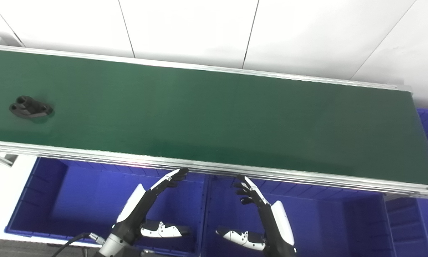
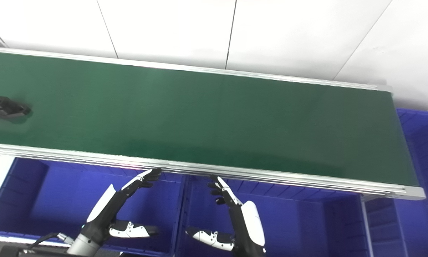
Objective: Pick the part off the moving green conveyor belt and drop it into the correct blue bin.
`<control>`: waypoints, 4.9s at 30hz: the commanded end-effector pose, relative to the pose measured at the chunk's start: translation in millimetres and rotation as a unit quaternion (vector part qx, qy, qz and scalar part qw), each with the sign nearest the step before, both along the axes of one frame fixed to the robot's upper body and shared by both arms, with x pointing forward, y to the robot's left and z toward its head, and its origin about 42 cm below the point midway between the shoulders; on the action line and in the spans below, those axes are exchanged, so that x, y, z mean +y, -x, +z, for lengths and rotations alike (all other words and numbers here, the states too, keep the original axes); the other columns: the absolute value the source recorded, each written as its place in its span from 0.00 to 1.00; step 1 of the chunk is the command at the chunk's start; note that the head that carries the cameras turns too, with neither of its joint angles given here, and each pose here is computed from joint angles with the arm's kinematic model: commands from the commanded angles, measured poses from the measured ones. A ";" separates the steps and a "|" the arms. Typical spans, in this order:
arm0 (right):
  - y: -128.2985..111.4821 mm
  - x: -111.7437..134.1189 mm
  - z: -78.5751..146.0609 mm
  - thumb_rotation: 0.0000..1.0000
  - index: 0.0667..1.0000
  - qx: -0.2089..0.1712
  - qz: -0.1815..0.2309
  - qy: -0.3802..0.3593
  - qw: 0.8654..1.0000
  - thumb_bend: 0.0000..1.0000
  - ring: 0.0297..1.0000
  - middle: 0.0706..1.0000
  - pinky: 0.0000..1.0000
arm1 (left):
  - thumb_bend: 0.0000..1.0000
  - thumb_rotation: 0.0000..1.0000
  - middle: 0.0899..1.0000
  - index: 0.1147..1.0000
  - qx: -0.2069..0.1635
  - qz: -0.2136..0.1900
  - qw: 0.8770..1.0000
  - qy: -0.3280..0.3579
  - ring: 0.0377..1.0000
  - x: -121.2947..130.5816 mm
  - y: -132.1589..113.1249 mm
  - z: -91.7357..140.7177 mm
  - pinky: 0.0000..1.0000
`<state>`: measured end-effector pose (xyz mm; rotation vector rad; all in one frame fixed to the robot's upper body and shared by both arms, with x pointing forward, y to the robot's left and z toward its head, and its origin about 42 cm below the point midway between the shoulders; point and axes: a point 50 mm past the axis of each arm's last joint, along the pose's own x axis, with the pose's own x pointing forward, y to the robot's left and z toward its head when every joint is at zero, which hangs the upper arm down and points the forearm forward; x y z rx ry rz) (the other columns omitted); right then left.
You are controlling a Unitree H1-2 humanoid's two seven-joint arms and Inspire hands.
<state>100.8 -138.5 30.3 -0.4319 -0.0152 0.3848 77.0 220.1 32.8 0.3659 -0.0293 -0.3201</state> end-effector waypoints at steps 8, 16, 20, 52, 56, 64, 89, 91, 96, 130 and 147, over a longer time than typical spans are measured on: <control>-2.2 3.3 7.8 0.40 0.89 -0.017 0.002 -0.011 1.000 0.80 0.76 0.81 0.67 | 0.73 0.52 0.87 0.87 -0.020 -0.005 1.000 0.006 0.85 3.5 -0.3 7.1 0.81; -2.6 3.3 7.6 0.40 0.89 -0.016 0.004 -0.015 1.000 0.80 0.76 0.81 0.68 | 0.71 0.50 0.87 0.87 -0.023 -0.008 1.000 0.008 0.85 2.1 -4.0 6.8 0.81; -2.7 3.3 7.8 0.41 0.89 -0.017 0.005 -0.010 1.000 0.80 0.76 0.81 0.67 | 0.71 0.51 0.87 0.87 -0.026 -0.009 1.000 0.005 0.84 1.7 -3.8 7.5 0.80; -1.6 4.4 8.2 0.39 0.89 -0.016 0.003 -0.010 1.000 0.79 0.76 0.81 0.66 | 0.72 0.50 0.86 0.86 -0.019 -0.006 1.000 0.006 0.83 3.0 1.6 6.2 0.78; -1.0 3.2 6.6 0.38 0.89 -0.014 0.003 -0.012 1.000 0.79 0.76 0.81 0.67 | 0.71 0.49 0.86 0.87 -0.017 -0.008 1.000 0.006 0.84 1.9 2.3 5.1 0.79; 1.2 -8.7 -3.6 0.34 0.93 -0.010 -0.001 -0.038 0.999 0.76 0.80 0.84 0.69 | 0.71 0.44 0.83 0.83 -0.009 -0.011 1.000 0.017 0.79 -10.3 1.7 -1.3 0.72; -6.2 -16.4 -8.7 0.38 0.98 -0.015 0.000 -0.040 0.999 0.77 0.84 0.88 0.69 | 0.65 0.41 0.79 0.79 -0.018 -0.022 1.000 0.009 0.75 -17.6 -8.9 -7.5 0.68; -8.5 -16.6 -4.3 0.38 0.98 -0.024 -0.002 -0.047 0.999 0.76 0.84 0.88 0.69 | 0.66 0.41 0.79 0.78 -0.019 -0.021 1.000 0.010 0.74 -17.9 -9.3 -7.2 0.68; -24.4 -17.2 16.4 0.35 0.95 -0.075 -0.023 -0.069 0.995 0.75 0.83 0.86 0.71 | 0.66 0.40 0.78 0.78 -0.016 -0.021 1.000 0.012 0.74 -18.6 -9.3 -8.4 0.68; -154.1 23.1 151.5 0.53 0.87 -0.228 0.060 -0.007 0.972 0.78 0.76 0.82 0.64 | 0.70 0.47 0.80 0.81 -0.009 -0.024 1.000 -0.003 0.77 2.3 0.6 -3.0 0.70; -205.2 82.4 175.0 0.56 0.88 -0.200 0.130 0.108 0.965 0.81 0.80 0.83 0.73 | 0.71 0.45 0.82 0.83 -0.013 -0.031 0.999 -0.002 0.80 7.7 2.4 3.9 0.74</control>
